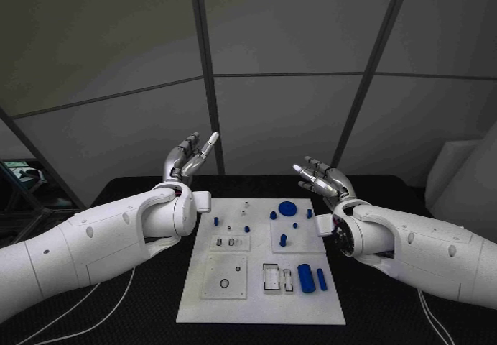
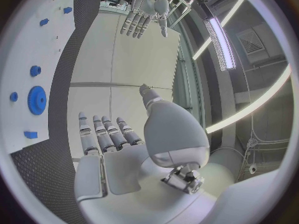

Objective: Assemble the parts on the task board

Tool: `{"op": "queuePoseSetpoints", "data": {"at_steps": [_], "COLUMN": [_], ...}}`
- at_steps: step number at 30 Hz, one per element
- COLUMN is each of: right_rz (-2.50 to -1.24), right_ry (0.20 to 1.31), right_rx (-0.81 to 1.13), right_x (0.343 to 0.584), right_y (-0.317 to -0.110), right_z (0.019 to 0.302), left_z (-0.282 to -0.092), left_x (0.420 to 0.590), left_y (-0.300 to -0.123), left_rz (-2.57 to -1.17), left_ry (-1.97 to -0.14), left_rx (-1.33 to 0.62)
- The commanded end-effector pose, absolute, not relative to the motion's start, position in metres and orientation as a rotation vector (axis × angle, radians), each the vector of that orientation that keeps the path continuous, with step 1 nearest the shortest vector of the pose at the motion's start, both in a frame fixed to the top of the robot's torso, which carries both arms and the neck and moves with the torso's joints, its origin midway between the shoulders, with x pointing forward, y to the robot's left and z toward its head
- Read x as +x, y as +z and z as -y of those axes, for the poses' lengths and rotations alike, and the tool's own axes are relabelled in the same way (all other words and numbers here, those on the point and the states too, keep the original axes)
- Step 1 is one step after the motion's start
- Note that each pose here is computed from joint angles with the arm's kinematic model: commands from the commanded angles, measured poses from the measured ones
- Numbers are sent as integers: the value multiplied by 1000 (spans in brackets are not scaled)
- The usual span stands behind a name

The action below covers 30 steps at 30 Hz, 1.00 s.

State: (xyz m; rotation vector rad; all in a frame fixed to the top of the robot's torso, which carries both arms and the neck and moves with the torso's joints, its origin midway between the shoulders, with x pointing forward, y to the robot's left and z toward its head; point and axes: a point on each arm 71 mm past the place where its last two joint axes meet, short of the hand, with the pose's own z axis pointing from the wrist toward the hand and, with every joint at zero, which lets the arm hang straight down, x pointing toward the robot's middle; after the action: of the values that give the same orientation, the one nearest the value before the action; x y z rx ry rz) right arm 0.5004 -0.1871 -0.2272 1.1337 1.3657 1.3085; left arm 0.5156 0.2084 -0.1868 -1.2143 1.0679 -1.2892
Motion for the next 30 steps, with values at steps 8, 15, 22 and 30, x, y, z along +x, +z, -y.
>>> {"op": "queuePoseSetpoints", "data": {"at_steps": [8, 15, 22, 30], "right_rz": [-1526, -1507, -1530, -1575], "right_ry": [1185, 1078, 960, 807], "right_rx": [544, 311, 98, -81], "right_x": [517, 523, 528, 531], "right_y": [-213, -198, -182, -169], "right_z": [190, 191, 191, 187], "left_z": [-217, -221, -226, -224], "left_x": [513, 508, 500, 486], "left_y": [-183, -182, -181, -175], "left_rz": [-1074, -1071, -1089, -1128], "left_ry": [-1361, -1367, -1381, -1424], "left_rx": [-1204, -1198, -1195, -1165]}}
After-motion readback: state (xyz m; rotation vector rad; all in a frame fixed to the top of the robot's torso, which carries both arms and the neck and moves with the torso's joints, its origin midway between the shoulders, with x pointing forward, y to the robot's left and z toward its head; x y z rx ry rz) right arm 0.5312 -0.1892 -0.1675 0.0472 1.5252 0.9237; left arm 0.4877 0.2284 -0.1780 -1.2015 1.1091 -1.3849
